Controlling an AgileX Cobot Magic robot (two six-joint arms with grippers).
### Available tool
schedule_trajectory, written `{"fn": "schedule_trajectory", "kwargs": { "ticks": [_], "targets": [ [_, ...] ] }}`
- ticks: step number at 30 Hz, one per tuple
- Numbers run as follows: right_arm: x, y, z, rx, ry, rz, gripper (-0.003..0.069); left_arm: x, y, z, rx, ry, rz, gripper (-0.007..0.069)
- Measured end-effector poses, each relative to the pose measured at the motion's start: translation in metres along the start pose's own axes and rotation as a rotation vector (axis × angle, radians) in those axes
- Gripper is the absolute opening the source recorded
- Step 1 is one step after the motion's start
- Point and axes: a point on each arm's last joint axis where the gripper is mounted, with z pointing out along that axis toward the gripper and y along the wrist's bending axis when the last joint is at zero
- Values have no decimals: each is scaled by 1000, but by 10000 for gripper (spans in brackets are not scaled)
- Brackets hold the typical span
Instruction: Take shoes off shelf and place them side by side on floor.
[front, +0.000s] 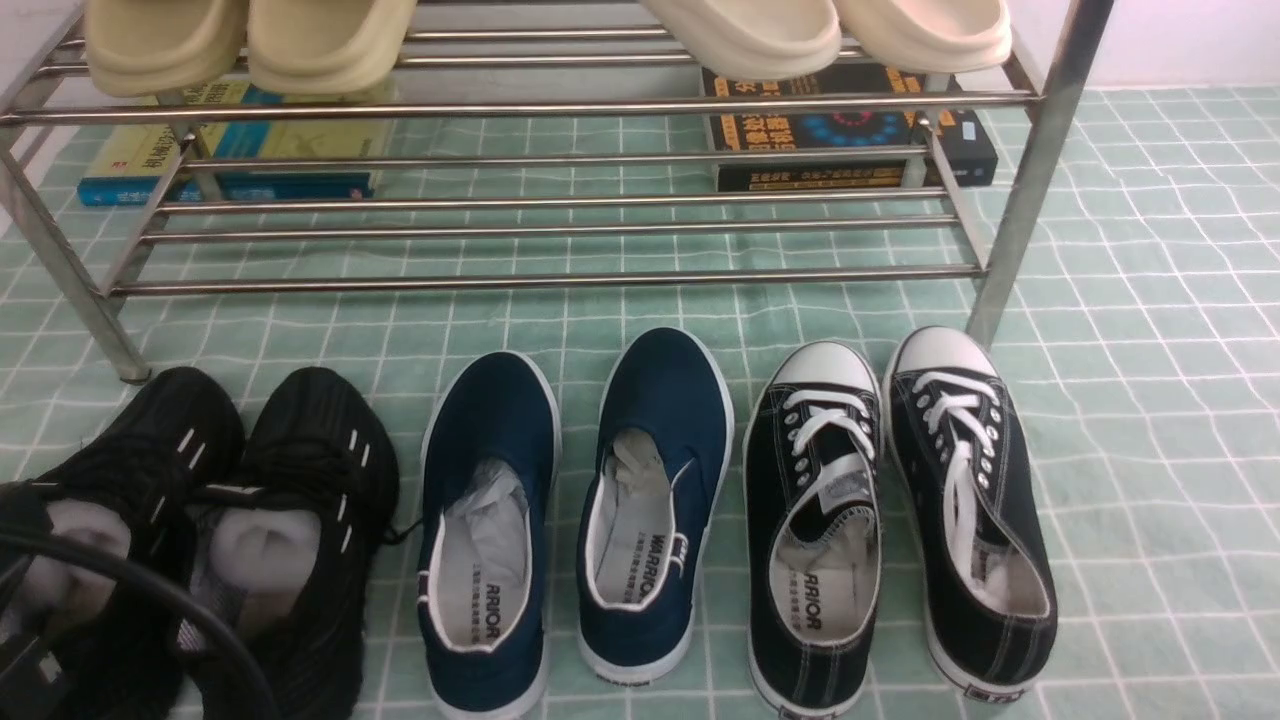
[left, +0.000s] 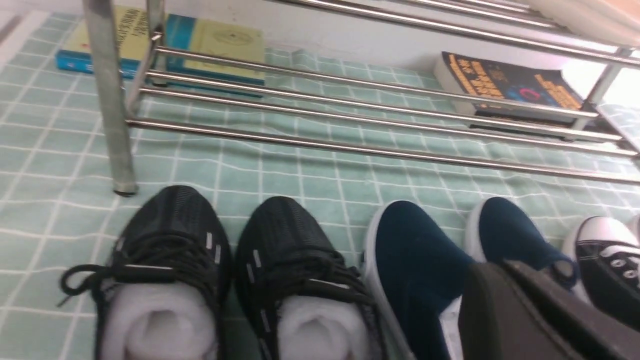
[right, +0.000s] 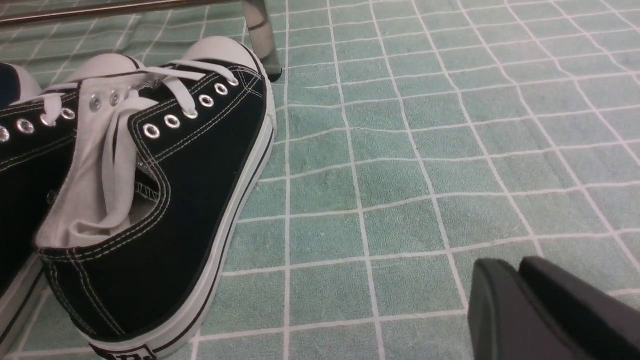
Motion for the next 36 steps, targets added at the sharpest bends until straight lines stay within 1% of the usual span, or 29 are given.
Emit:
{"fn": "schedule_trajectory", "kwargs": {
  "ticks": [7, 8, 10, 12, 14, 15, 18, 21, 27, 31, 36],
  "targets": [
    [0, 0, 0, 0, 0, 0, 76, 3, 3, -9, -54, -23, 104, 34],
    [0, 0, 0, 0, 0, 0, 78, 6, 4, -12, -81, -36, 139, 34],
    [0, 0, 0, 0, 0, 0, 78, 13, 8, -14, -121, -50, 153, 34],
    [0, 0, 0, 0, 0, 0, 79, 25, 15, -13, -174, -56, 117, 35],
    [0, 0, 0, 0, 0, 0, 80, 34, 19, -11, -202, -53, 83, 36],
    [0, 0, 0, 0, 0, 0, 80, 46, 24, -8, -228, -55, 51, 36],
    [0, 0, 0, 0, 0, 0, 80, 71, 32, -1, -254, -44, 23, 40],
    [0, 0, 0, 0, 0, 0, 85, 93, 37, 5, -251, -36, 8, 43],
    [0, 0, 0, 0, 0, 0, 94, 124, 39, 16, -179, 67, 47, 48],
    [0, 0, 0, 0, 0, 0, 99, 127, 36, 18, -123, 71, 79, 53],
    [0, 0, 0, 1, 0, -1, 102, 126, 36, 18, -113, 65, 79, 54]
  ]
}}
